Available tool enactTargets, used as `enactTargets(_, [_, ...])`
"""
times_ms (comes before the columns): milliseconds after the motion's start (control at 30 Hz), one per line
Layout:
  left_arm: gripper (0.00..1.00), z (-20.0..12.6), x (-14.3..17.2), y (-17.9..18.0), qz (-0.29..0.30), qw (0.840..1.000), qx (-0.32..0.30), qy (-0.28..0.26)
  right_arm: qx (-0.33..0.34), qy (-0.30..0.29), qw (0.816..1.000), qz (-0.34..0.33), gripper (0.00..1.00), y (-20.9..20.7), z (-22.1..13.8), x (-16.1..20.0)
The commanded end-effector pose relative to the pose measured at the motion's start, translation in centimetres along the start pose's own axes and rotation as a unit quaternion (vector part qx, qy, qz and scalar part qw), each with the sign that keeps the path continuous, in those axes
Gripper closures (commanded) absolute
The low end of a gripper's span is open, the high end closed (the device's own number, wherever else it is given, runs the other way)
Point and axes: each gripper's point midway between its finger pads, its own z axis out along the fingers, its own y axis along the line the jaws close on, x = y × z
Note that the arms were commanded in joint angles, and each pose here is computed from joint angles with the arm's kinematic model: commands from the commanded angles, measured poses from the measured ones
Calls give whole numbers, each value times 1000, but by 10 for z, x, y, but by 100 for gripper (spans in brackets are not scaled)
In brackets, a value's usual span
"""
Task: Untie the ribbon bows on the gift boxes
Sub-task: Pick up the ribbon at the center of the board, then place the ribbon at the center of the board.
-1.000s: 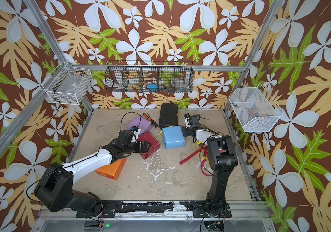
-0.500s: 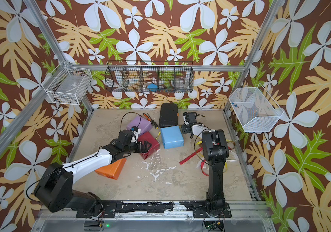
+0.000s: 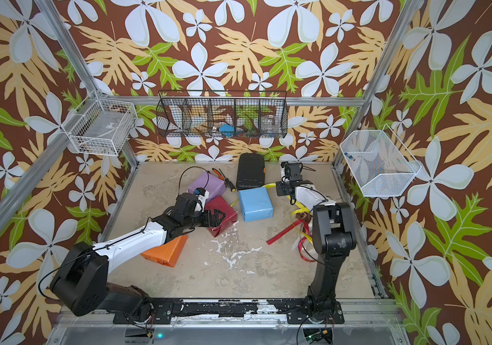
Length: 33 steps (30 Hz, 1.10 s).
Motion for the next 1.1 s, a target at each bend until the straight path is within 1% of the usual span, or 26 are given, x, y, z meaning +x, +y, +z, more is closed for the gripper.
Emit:
enactTargets(0, [0,-2,-2,-1,1,1000,3,-5,-8,-66,997,47,100,0,-44,-37])
enactTargets(100, [0,-4,-2,1,1,1000,-2,-10,18,-123,990,71,100,-15,-92,-62])
enactTargets(233, [0,-6,-3,0,0,1000,1,-14,28,-206,970,127,100,-47,-157,-86])
enactTargets(400, [0,-7,-3,-1,-1,1000,3,-15,64,-275,939,195,100,-100,-222,-85])
enactTargets(500, [0,-7,-3,-2,-2,1000,5,-15,102,-299,925,210,100,-121,-249,-77])
enactTargets(567, [0,-7,-4,-3,-2,1000,9,-16,111,-297,925,208,100,-124,-251,-70])
enactTargets(633, [0,-8,-4,-4,-1,1000,11,-15,104,-271,935,206,100,-121,-235,-59])
enactTargets(667, [0,-8,-4,-4,-2,1000,12,-15,97,-252,941,205,100,-119,-222,-50])
enactTargets(767, [0,-7,-2,-6,-2,1000,17,-11,51,-167,962,210,100,-102,-170,-15])
enactTargets(833, [0,-7,-1,-8,-1,1000,22,-7,7,-105,971,216,91,-85,-137,15])
enactTargets(867, [0,-7,-1,-8,0,1000,22,-7,-8,-81,973,218,86,-79,-127,28])
enactTargets(900, [0,-7,0,-7,1,1000,20,-6,-20,-55,973,221,77,-72,-116,42])
enactTargets(933, [0,-7,-1,-7,1,1000,18,-7,-31,-33,975,219,63,-66,-108,55])
enactTargets(1000, [0,-7,-1,-6,0,1000,16,-9,-33,4,977,212,44,-58,-99,73])
enactTargets(1033, [0,-7,-1,-6,-2,1000,15,-9,-31,16,978,204,28,-54,-98,79])
enactTargets(1067, [0,-8,-2,-5,-3,1000,13,-12,-28,21,980,196,6,-49,-99,81])
